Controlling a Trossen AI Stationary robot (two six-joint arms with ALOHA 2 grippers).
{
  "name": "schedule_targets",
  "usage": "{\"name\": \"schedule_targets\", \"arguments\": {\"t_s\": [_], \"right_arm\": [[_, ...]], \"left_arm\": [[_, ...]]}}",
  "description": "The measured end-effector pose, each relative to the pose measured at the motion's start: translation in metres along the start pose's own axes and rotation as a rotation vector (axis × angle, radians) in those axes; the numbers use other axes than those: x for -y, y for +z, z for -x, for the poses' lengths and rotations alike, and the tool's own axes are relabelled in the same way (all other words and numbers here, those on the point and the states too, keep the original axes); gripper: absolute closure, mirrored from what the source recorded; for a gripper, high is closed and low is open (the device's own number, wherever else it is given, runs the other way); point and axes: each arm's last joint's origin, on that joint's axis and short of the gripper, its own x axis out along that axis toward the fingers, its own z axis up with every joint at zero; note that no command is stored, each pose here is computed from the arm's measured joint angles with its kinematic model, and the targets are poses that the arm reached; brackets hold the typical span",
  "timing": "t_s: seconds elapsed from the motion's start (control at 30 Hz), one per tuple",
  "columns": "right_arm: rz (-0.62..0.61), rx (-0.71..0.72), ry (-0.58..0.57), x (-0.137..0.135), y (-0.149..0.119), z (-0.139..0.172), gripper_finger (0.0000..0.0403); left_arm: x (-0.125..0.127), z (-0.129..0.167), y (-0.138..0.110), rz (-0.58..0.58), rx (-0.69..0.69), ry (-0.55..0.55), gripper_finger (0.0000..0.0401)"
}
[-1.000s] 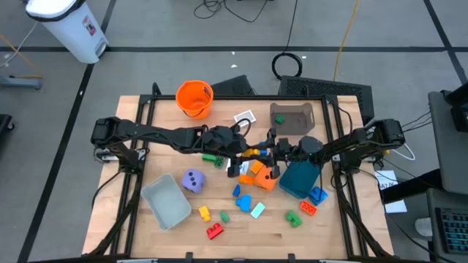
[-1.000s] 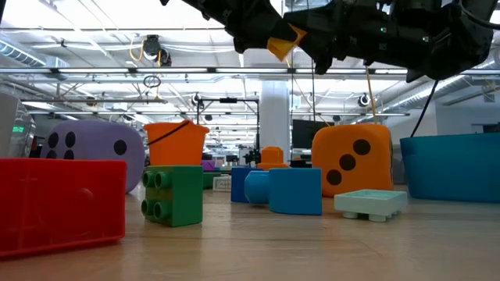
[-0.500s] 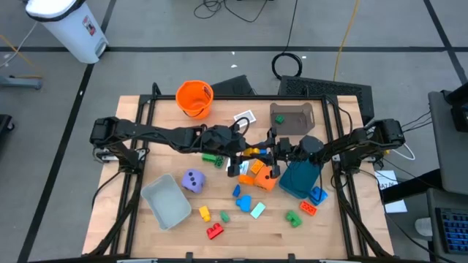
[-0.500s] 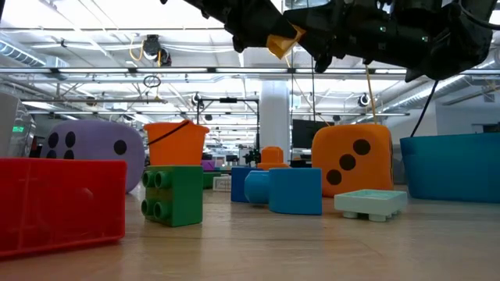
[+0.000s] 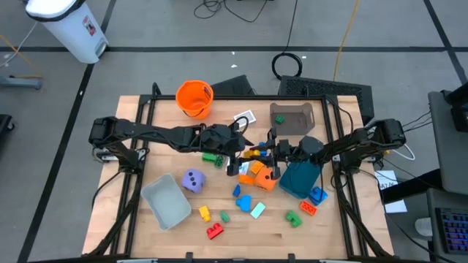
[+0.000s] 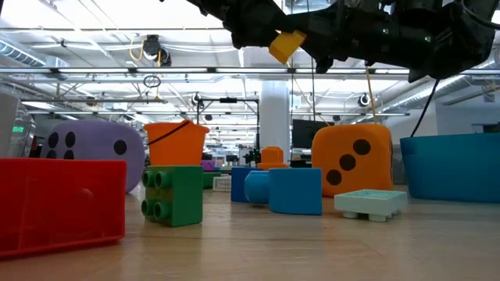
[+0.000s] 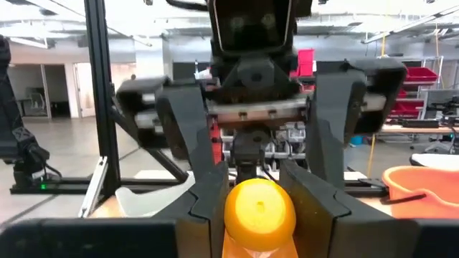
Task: Pick & Place Toys
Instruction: Put the yellow game piece into the black bin
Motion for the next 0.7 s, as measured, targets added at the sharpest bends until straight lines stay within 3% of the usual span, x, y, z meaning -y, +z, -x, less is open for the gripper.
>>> {"name": "schedule_targets", "arguments": {"t_s": [0.2, 0.37, 0.7], "right_arm": [[0.010, -0.032, -0.032, 0.008, 0.012, 0.006, 0.0299], [0.028, -0.071, -0.089, 0.022, 0.024, 0.015, 0.0299], [0.102, -0.226, -0.378, 0.081, 0.047, 0.053, 0.0299]], "left_arm": [[-0.002, 0.017, 0.013, 0.004, 0.051, 0.009, 0.0115], [-0.003, 0.032, 0.012, -0.021, -0.003, 0.006, 0.0120], [-0.017, 0.042, 0.000, -0.012, -0.142, 0.060, 0.0125]]}}
